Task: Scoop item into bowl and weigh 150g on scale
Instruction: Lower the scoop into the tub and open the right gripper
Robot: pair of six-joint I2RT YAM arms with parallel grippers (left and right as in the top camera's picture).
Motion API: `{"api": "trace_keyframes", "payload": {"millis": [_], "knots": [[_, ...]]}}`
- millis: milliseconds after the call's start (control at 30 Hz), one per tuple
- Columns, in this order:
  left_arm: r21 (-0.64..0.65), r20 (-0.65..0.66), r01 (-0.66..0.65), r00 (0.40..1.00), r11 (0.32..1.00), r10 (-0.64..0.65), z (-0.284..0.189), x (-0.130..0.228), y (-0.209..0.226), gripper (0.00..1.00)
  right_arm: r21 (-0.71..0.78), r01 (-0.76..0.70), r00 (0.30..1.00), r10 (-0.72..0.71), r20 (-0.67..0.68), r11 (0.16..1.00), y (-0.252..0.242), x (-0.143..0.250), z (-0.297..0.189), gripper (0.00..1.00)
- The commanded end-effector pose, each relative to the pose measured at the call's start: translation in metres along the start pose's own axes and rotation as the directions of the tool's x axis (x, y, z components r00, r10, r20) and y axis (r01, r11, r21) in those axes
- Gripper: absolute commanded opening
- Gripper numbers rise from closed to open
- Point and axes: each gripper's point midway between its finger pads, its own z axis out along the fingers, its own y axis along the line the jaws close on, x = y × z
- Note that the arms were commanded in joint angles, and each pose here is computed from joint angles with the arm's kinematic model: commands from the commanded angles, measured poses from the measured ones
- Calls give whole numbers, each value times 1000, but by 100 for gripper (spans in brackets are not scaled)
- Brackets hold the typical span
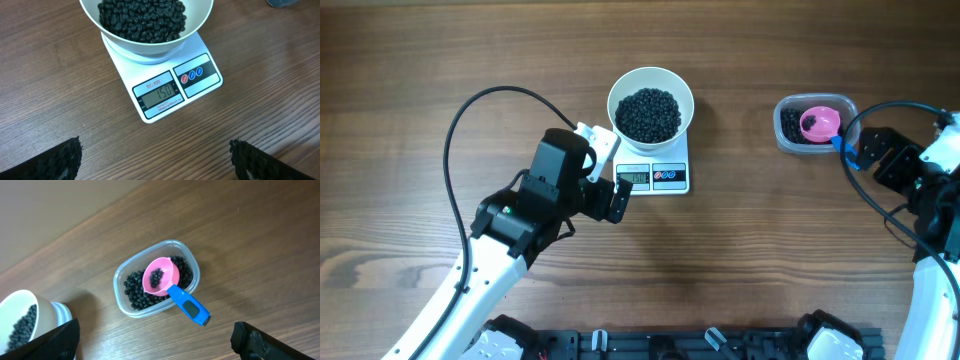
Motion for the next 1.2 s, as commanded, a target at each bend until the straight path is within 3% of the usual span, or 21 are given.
{"api": "trace_keyframes", "payload": {"millis": [0,1167], "knots": [[12,12,-21,1000,1000,20,-2,-2,-2,100,-11,189,982,-188,25,982,4,-6,-4,100],[12,12,-21,1000,1000,20,-2,-2,-2,100,-14,203,979,-202,11,979,3,-3,-1,100]]}}
